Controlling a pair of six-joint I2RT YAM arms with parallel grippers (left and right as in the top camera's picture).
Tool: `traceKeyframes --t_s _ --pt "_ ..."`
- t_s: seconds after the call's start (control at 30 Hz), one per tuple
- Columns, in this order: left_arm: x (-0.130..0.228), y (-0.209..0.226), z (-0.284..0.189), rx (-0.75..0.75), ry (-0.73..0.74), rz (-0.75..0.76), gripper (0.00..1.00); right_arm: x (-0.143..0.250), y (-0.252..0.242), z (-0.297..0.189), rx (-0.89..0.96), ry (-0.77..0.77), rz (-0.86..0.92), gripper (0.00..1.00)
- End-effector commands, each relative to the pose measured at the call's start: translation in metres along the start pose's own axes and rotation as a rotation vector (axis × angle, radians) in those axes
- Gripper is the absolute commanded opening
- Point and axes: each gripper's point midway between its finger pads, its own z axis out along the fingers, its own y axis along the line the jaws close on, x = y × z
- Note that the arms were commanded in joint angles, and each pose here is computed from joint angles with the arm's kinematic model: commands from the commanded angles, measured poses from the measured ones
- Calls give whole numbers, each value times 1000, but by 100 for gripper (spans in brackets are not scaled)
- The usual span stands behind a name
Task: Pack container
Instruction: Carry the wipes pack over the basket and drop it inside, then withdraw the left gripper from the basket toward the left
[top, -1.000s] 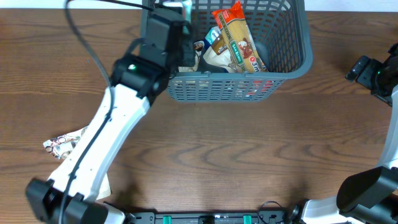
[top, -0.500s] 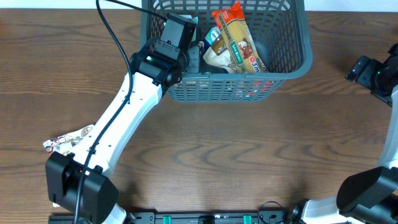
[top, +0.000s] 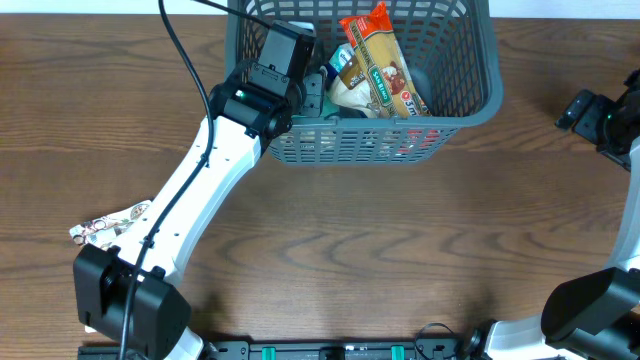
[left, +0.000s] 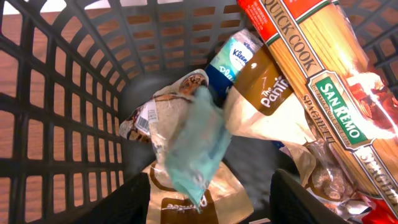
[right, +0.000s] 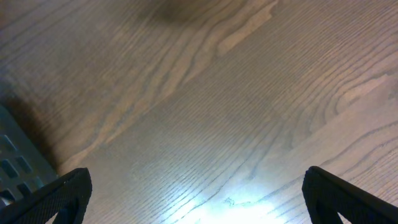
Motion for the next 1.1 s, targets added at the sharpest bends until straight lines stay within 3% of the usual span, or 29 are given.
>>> traceKeyframes --t_s 0.0,0.13,0.23,0.5,0.67,0.87,1.07 --pt "-28 7 -11 -32 -71 15 54 0 -1 -1 4 -3 12 99" --pt "-59 21 -32 -69 -144 -14 54 0 -1 -1 3 -3 12 99" --pt "-80 39 -55 -105 -181 -44 64 0 -1 -1 3 -3 12 99" --pt "-101 126 -140 -361 -266 -182 77 0 -1 -1 3 -3 12 99" --pt "-72 183 -202 -513 -271 -362 83 0 -1 -1 3 -3 12 99" --pt "-13 235 -259 -721 -206 -587 84 0 -1 -1 3 -3 12 99" --pt "46 259 -291 -885 -68 -722 84 0 -1 -1 3 -3 12 100"
